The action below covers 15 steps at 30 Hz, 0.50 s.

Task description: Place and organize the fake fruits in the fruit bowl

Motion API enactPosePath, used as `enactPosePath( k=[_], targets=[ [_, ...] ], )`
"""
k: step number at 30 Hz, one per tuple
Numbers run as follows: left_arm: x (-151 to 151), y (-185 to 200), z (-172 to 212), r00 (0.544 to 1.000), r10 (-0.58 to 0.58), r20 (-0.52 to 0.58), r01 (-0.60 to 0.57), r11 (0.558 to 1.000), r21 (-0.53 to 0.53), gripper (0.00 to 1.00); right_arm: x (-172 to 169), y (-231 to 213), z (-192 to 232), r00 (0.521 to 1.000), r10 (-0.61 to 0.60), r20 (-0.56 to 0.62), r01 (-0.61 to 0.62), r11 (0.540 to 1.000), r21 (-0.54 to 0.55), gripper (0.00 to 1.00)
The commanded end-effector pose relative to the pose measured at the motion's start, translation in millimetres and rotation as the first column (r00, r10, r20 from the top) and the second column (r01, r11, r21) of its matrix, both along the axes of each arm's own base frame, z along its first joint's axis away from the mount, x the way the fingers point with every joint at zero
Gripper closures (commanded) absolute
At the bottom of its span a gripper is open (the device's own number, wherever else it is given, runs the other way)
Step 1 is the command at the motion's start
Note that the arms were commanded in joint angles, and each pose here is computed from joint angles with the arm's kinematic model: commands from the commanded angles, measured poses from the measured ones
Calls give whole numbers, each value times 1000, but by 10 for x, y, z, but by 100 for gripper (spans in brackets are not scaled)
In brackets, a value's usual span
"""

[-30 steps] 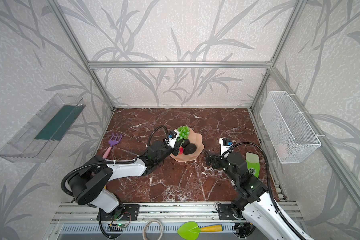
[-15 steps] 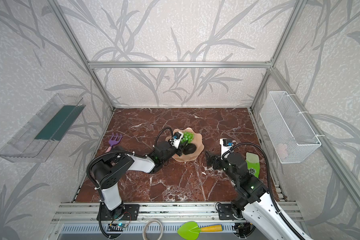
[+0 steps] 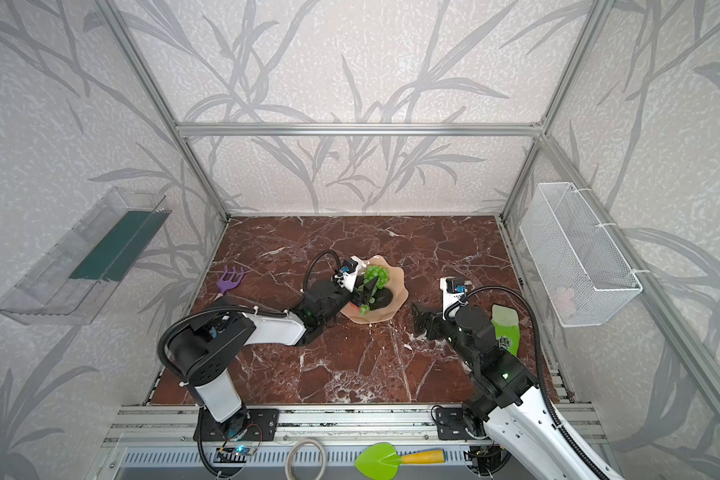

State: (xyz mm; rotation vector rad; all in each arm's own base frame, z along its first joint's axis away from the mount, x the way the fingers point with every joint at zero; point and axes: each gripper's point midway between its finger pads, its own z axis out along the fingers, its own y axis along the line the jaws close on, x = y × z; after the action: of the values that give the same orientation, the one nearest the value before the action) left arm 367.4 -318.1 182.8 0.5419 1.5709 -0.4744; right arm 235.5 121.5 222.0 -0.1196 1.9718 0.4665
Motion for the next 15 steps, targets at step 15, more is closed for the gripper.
enactPosePath(
  k=[15],
  targets=[
    [-608, 2385, 457, 751, 657, 59, -660, 749, 60, 7, 555, 301, -162, 998, 22, 56, -18, 997, -80, 1]
  ],
)
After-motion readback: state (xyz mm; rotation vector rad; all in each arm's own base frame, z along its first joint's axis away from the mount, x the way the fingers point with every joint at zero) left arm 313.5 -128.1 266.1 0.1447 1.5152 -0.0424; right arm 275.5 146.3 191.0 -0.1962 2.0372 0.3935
